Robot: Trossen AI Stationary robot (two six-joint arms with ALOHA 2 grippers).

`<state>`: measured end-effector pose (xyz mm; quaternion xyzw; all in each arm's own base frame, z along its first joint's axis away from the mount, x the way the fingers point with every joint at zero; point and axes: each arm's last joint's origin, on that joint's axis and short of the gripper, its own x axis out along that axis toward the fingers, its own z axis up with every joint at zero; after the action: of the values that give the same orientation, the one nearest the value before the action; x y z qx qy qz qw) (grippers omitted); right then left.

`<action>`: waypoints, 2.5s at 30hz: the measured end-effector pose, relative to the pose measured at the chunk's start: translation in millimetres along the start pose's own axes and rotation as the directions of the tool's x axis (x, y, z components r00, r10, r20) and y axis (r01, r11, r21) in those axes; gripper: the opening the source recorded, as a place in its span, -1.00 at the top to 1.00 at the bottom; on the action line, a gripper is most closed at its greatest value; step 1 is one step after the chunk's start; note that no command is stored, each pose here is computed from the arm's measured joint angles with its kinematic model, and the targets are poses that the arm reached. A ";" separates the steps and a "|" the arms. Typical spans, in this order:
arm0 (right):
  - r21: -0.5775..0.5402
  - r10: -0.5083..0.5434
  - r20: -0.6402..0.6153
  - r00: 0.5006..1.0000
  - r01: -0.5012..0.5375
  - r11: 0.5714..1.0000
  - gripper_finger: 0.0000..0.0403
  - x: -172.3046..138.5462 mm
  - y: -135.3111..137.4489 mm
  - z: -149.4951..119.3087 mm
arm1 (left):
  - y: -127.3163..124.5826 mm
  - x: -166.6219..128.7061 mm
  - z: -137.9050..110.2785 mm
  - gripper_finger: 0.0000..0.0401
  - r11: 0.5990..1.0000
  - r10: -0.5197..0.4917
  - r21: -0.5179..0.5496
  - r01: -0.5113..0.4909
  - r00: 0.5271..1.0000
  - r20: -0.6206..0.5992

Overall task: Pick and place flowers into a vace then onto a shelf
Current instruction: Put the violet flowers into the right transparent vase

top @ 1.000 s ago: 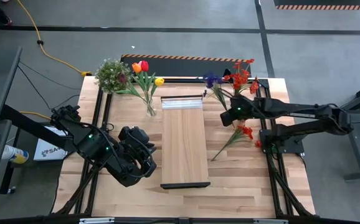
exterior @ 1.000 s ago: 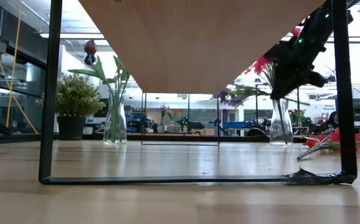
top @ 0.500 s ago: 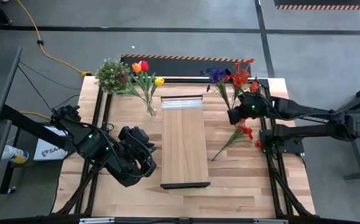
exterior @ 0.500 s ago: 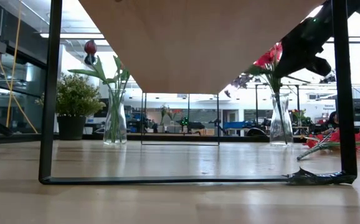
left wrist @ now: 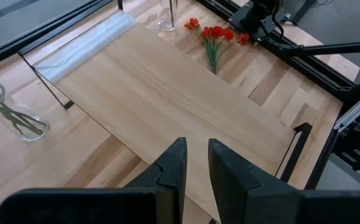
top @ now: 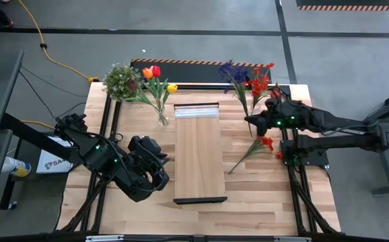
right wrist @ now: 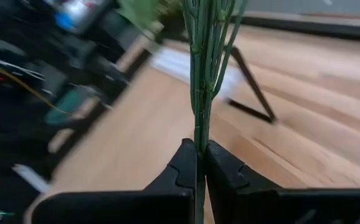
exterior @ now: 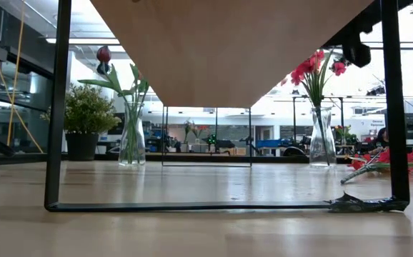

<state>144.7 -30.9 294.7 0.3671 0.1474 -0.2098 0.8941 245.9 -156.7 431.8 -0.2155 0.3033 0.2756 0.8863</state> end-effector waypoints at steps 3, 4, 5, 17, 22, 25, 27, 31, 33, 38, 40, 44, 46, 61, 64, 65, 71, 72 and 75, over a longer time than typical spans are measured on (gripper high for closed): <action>-0.020 0.083 0.063 0.995 -0.082 0.996 0.96 -8.2 6.9 4.6 | -0.2 0.0 0.1 0.49 1.000 -0.001 -0.002 0.001 1.000 0.001; -0.024 0.107 0.083 0.991 -0.106 0.994 0.96 -10.8 8.8 6.0 | -0.4 0.1 0.3 0.49 1.000 -0.003 -0.004 0.003 1.000 0.003; -0.025 0.129 0.103 0.986 -0.127 0.992 0.95 -13.6 10.3 7.4 | -0.5 0.0 0.3 0.49 1.000 -0.004 -0.005 0.004 1.000 0.004; -0.128 0.235 0.318 0.919 -0.204 0.971 0.95 -55.1 11.2 17.2 | -4.0 0.0 1.6 0.49 0.999 -0.033 -0.034 0.033 0.999 0.014; -0.177 0.203 0.430 0.880 -0.139 0.974 0.97 -74.1 5.6 19.0 | -4.2 -0.1 1.6 0.49 0.999 -0.034 -0.034 0.034 0.999 0.014; -0.199 0.181 0.477 0.860 -0.096 0.975 0.97 -83.8 1.7 18.7 | -4.2 0.0 1.6 0.49 0.999 -0.034 -0.035 0.034 0.999 0.015; -0.202 0.158 0.509 0.846 -0.062 0.978 0.96 -89.3 -1.1 18.5 | -4.2 -0.1 1.6 0.49 0.999 -0.034 -0.034 0.034 0.999 0.014; -0.194 0.080 0.555 0.828 0.036 0.980 0.96 -96.5 -7.7 16.5 | -4.2 -0.1 1.6 0.49 0.999 -0.034 -0.034 0.034 0.999 0.014; -0.191 0.034 0.576 0.817 0.094 0.977 0.97 -99.2 -10.9 15.7 | -4.2 -0.1 1.6 0.49 0.999 -0.034 -0.034 0.034 0.999 0.014; -0.127 -0.111 0.635 0.764 0.244 0.961 0.96 -102.9 -17.8 15.0 | -4.2 -0.1 1.6 0.49 0.999 -0.034 -0.034 0.035 0.999 0.014; -0.108 -0.161 0.653 0.740 0.302 0.947 0.96 -103.4 -19.5 15.3 | -4.2 0.0 1.6 0.49 0.999 -0.034 -0.034 0.034 0.999 0.014; -0.073 -0.253 0.686 0.682 0.410 0.909 0.96 -104.9 -22.3 16.0 | -4.2 0.0 1.6 0.49 0.999 -0.034 -0.034 0.034 0.999 0.014; -0.055 -0.292 0.699 0.653 0.456 0.888 0.97 -105.7 -23.5 16.4 | -4.2 0.0 1.6 0.49 0.999 -0.034 -0.034 0.034 0.999 0.014; 0.063 -0.478 0.647 0.594 0.583 0.810 0.96 -101.3 -38.4 3.9 | -3.9 -0.1 2.1 0.49 1.000 -0.026 -0.006 0.026 0.999 0.033; 0.082 -0.501 0.626 0.598 0.588 0.805 0.94 -100.1 -41.8 0.3 | -3.9 0.0 2.2 0.49 1.000 -0.026 -0.006 0.026 0.999 0.034; 0.088 -0.507 0.619 0.600 0.589 0.803 0.94 -99.6 -42.7 -0.7 | -4.0 0.1 2.1 0.49 1.000 -0.026 -0.006 0.026 0.999 0.034; 0.108 -0.526 0.601 0.601 0.592 0.799 0.96 -88.9 -47.3 -7.3 | -4.0 0.0 2.1 0.49 1.000 -0.026 0.005 0.025 0.999 0.034; 0.108 -0.524 0.602 0.603 0.588 0.802 0.96 -84.0 -48.6 -9.6 | -3.9 -0.1 2.2 0.49 1.000 -0.025 0.009 0.025 0.999 0.035; 0.131 -0.517 0.606 0.604 0.566 0.814 0.94 -66.6 -54.0 -18.4 | -4.0 0.0 2.2 0.49 1.000 -0.025 0.017 0.025 0.999 0.035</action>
<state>58.8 -34.6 277.7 0.1822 -0.0409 -0.5724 0.7985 249.2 -158.6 434.3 -0.2071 0.2871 0.2657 0.8967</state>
